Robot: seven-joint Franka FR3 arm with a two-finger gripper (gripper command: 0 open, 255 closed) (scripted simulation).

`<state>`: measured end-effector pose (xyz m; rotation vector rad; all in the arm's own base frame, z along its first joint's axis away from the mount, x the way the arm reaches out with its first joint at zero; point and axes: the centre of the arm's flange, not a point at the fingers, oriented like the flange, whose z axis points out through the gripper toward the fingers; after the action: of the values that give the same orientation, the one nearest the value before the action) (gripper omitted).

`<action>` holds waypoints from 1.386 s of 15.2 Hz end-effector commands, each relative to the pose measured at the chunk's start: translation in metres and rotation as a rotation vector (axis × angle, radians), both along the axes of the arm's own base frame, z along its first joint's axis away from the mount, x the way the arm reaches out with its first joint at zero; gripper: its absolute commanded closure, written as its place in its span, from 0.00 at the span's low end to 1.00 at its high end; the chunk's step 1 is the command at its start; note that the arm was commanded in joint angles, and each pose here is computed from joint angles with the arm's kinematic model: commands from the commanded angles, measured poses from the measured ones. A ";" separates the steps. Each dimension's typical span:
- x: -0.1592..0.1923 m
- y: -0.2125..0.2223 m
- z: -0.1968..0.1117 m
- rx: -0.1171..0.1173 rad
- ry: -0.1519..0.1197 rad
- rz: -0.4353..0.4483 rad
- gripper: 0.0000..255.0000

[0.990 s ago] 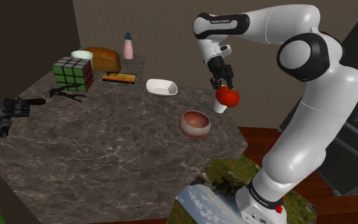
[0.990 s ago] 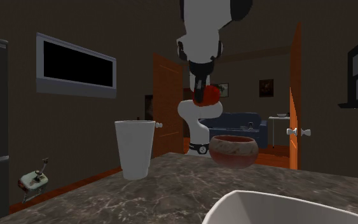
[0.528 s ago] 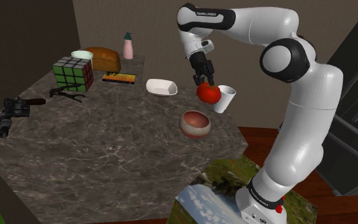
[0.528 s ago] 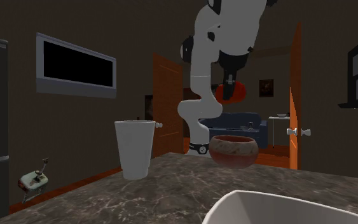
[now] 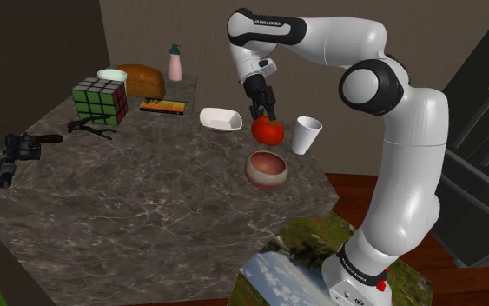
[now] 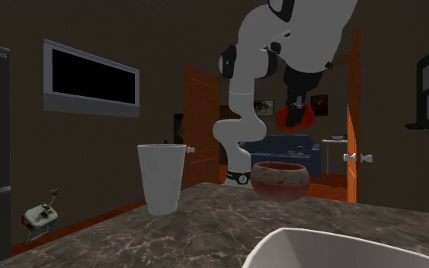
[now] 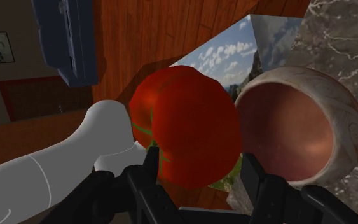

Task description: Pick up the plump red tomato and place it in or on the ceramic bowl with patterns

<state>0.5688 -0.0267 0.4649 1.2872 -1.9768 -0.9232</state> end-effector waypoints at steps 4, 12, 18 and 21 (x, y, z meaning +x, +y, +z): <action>0.000 0.000 -0.027 0.000 0.000 0.000 1.00; 0.000 0.000 -0.057 0.000 0.000 0.000 1.00; 0.000 0.000 -0.057 0.000 0.000 0.000 0.00; 0.000 0.000 -0.057 0.000 0.000 0.000 0.00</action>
<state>0.5685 -0.0264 0.4078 1.2874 -1.9772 -0.9231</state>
